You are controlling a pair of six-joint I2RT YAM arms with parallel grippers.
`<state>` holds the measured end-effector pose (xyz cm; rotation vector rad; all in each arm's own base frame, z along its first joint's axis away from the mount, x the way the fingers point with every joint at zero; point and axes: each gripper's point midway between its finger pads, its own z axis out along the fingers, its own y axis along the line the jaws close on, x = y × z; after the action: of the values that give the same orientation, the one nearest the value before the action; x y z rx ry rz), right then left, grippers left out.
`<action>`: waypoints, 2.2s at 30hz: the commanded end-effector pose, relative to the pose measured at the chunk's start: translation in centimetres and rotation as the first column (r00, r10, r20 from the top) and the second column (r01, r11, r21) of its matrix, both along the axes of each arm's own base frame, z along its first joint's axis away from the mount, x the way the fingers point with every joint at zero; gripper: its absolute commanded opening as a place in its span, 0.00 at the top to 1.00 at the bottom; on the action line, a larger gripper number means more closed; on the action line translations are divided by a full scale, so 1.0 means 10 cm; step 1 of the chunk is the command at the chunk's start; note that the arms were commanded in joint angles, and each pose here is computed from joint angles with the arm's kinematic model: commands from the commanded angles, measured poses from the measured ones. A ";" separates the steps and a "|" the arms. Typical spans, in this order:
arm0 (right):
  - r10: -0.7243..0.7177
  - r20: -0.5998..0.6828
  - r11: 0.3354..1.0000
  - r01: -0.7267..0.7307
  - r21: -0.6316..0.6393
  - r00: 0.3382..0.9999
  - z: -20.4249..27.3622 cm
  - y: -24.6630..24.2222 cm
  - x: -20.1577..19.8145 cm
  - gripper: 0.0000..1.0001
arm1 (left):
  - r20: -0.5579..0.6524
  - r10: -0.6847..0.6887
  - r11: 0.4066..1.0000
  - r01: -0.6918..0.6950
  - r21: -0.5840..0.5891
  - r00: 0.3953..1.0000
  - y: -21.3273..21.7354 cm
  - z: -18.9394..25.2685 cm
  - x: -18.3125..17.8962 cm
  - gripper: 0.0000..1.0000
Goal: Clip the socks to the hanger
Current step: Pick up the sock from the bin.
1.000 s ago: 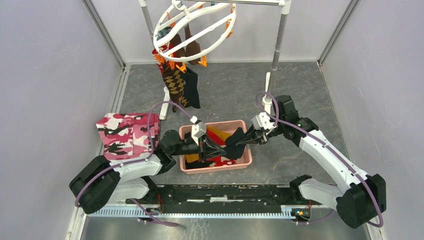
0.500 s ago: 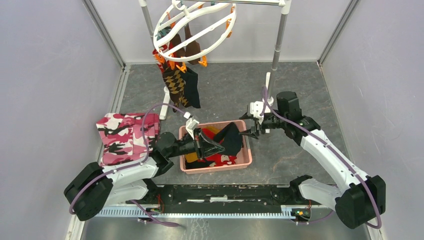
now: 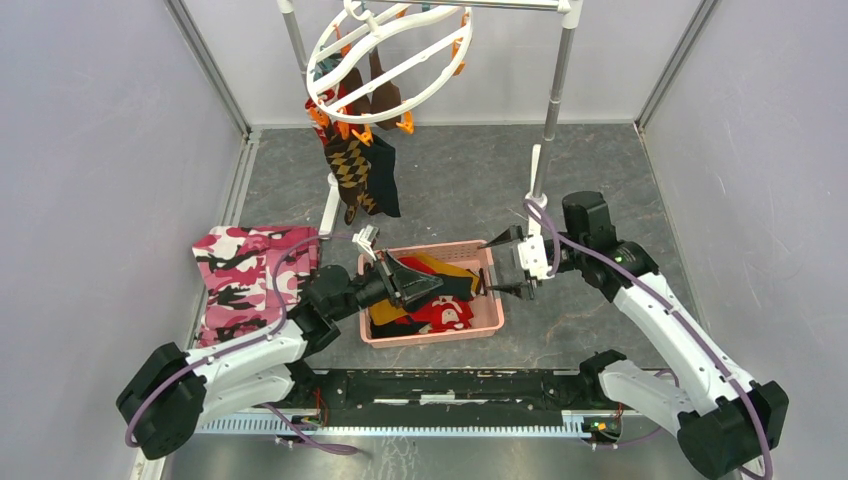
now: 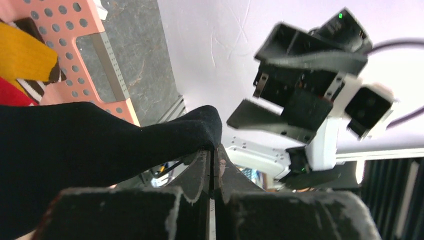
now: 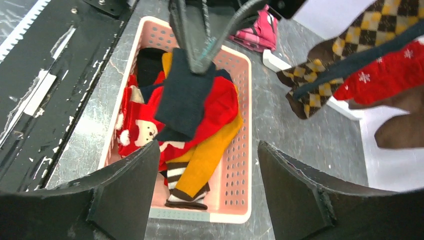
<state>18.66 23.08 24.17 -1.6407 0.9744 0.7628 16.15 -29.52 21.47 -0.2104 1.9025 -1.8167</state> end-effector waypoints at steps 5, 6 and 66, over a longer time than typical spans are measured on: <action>0.076 0.065 0.997 -0.076 -0.003 0.995 -0.12 0.18 -0.14 0.22 | -0.176 0.025 0.995 -0.042 -0.093 0.984 -0.09 0.20 0.15 0.98; 0.066 0.067 0.998 -0.066 -0.009 0.996 -0.14 0.20 -0.12 0.22 | -0.177 0.020 0.995 -0.037 -0.094 0.984 -0.10 0.21 0.15 0.98; 0.125 -0.159 0.989 -0.135 -0.053 0.979 -0.32 0.33 -0.18 1.00 | 0.922 -0.057 0.972 -0.189 0.138 0.382 0.42 0.18 -0.16 0.00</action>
<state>17.82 26.03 19.04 -1.7327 1.1169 0.9072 15.09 -25.72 22.75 0.4593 1.4153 -1.3622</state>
